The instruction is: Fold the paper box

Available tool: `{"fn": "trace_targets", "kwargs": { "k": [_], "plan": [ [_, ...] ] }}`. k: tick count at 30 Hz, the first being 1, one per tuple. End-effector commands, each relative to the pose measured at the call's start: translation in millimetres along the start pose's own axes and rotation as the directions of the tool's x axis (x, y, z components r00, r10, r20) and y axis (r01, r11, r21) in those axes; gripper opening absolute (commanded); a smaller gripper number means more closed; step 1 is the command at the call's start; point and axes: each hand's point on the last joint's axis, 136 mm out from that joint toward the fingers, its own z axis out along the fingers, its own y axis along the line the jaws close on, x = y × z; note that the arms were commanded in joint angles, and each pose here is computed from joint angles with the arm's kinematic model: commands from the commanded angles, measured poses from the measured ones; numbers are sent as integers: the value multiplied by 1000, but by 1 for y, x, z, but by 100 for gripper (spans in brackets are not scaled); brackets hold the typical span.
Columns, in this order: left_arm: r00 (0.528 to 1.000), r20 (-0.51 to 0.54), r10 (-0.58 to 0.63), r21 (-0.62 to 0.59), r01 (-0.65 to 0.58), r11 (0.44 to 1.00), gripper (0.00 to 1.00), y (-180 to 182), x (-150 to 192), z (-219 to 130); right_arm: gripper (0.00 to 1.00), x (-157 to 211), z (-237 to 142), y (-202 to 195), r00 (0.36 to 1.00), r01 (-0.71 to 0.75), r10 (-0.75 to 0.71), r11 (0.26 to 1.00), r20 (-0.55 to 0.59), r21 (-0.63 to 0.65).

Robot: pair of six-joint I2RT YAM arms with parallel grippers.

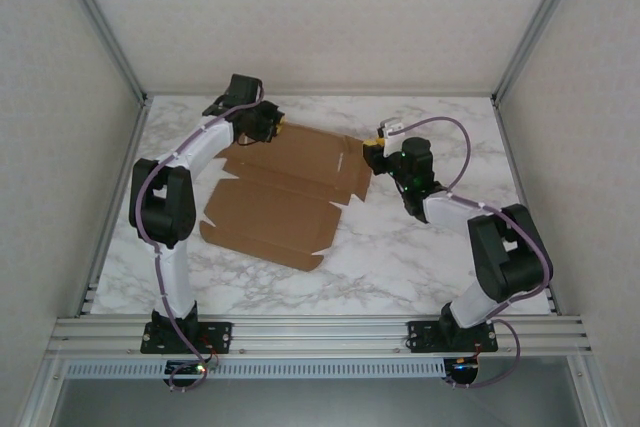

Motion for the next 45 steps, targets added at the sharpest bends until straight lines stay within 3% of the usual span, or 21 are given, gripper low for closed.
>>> {"fn": "trace_targets", "kwargs": {
  "k": [1, 6, 12, 16, 19, 26, 29, 33, 39, 45],
  "plan": [
    [996, 50, 80, 81, -83, 993, 12, -30, -8, -10, 39, -14, -17, -6, 997, -69, 67, 996, 33, 58],
    [989, 24, 146, 96, -147, 984, 7, -24, 3, 5, 44, -34, -37, -1, 988, -147, 144, 988, 56, 39],
    [974, 75, 214, 254, -226, 940, 9, -42, 12, -9, 46, -62, -51, 14, 940, -327, 327, 945, -95, 6],
    [967, 121, 223, 362, -252, 897, 12, -52, 21, -27, 42, -57, -48, 23, 808, -538, 536, 840, -244, 64],
    [957, 129, 258, 407, -289, 867, 14, -56, 32, -31, 44, -57, -35, 46, 725, -611, 573, 791, -383, 28],
    [916, 128, 380, 498, -391, 774, 16, -63, 56, -38, 45, -44, 1, 57, 734, -509, 457, 860, -502, 37],
    [880, 133, 456, 536, -451, 713, 19, -64, 67, -40, 49, -30, 13, 55, 751, -372, 334, 927, -570, 53],
    [839, 87, 537, 549, -490, 677, 21, -55, 82, -27, 57, -24, 20, 36, 812, -220, 221, 973, -541, 68],
    [794, 59, 605, 612, -507, 607, 22, -45, 107, -23, 59, -12, 30, 59, 777, -221, 118, 971, -618, -93],
    [783, 26, 622, 607, -506, 612, 27, -34, 113, -11, 58, 11, 36, 62, 748, -238, 109, 965, -655, -110]
  ]
}}
